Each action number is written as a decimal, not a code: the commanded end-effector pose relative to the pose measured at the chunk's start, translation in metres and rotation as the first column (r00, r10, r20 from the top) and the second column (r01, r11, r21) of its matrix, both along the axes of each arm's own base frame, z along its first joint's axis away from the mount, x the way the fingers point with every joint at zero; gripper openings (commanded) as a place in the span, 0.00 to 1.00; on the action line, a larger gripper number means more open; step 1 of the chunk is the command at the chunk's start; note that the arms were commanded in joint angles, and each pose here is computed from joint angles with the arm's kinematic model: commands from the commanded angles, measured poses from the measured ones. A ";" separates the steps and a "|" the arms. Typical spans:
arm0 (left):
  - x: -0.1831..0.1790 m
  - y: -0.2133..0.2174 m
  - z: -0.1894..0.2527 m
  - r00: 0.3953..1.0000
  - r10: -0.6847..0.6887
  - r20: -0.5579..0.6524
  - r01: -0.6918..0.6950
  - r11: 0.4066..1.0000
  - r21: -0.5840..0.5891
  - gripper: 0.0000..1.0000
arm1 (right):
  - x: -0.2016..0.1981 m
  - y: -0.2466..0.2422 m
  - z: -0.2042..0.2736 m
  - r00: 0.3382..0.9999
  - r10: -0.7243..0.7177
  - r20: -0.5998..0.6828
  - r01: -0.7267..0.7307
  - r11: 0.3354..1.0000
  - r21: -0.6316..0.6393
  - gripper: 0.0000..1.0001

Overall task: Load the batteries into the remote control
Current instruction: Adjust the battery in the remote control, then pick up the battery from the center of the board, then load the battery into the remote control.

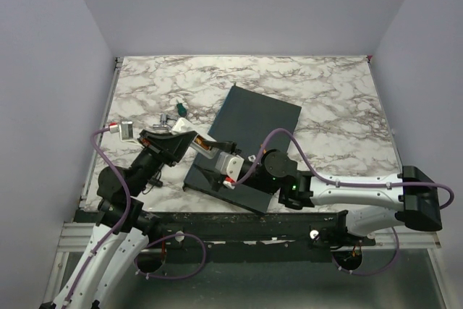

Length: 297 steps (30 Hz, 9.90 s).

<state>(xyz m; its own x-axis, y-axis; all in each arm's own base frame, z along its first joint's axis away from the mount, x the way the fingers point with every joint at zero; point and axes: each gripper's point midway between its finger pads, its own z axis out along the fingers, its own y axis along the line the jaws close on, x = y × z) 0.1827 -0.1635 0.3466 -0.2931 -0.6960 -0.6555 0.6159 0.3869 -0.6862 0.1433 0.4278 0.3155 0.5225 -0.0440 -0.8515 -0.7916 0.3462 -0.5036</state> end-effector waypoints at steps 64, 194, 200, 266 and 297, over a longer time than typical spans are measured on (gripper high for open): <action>0.002 0.005 -0.029 0.996 0.033 -0.087 -0.030 0.999 0.039 0.00 | 0.152 -0.200 -0.231 0.096 -0.753 -0.651 0.551 0.585 -0.595 0.53; 0.031 -0.019 -0.039 0.963 -0.057 -0.265 0.038 0.997 -0.074 0.00 | 0.061 -0.031 -0.019 0.819 0.025 -0.573 0.115 0.971 0.208 0.01; 0.031 -0.018 -0.037 0.962 -0.056 -0.266 0.035 0.996 -0.084 0.00 | 0.062 -0.031 -0.028 0.824 -0.002 -0.567 0.126 0.976 0.179 0.05; 0.001 -0.061 -0.051 0.886 -0.363 -0.287 0.375 0.927 -0.014 0.00 | -0.031 -0.091 -0.020 0.949 0.313 0.023 -0.298 0.920 -0.254 0.40; -0.028 -0.094 -0.050 0.822 -0.499 -0.273 0.529 0.848 0.042 0.00 | -0.029 -0.087 -0.016 0.938 0.334 0.088 -0.295 0.907 -0.301 0.36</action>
<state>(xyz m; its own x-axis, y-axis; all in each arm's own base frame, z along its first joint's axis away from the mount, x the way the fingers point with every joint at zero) 0.1619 -0.2550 0.2717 -0.7818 -0.3334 -0.5269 0.4891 0.1960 -0.8499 0.1171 0.3358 0.2826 0.6352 -0.1299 -0.7614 -0.7723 -0.0915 -0.6287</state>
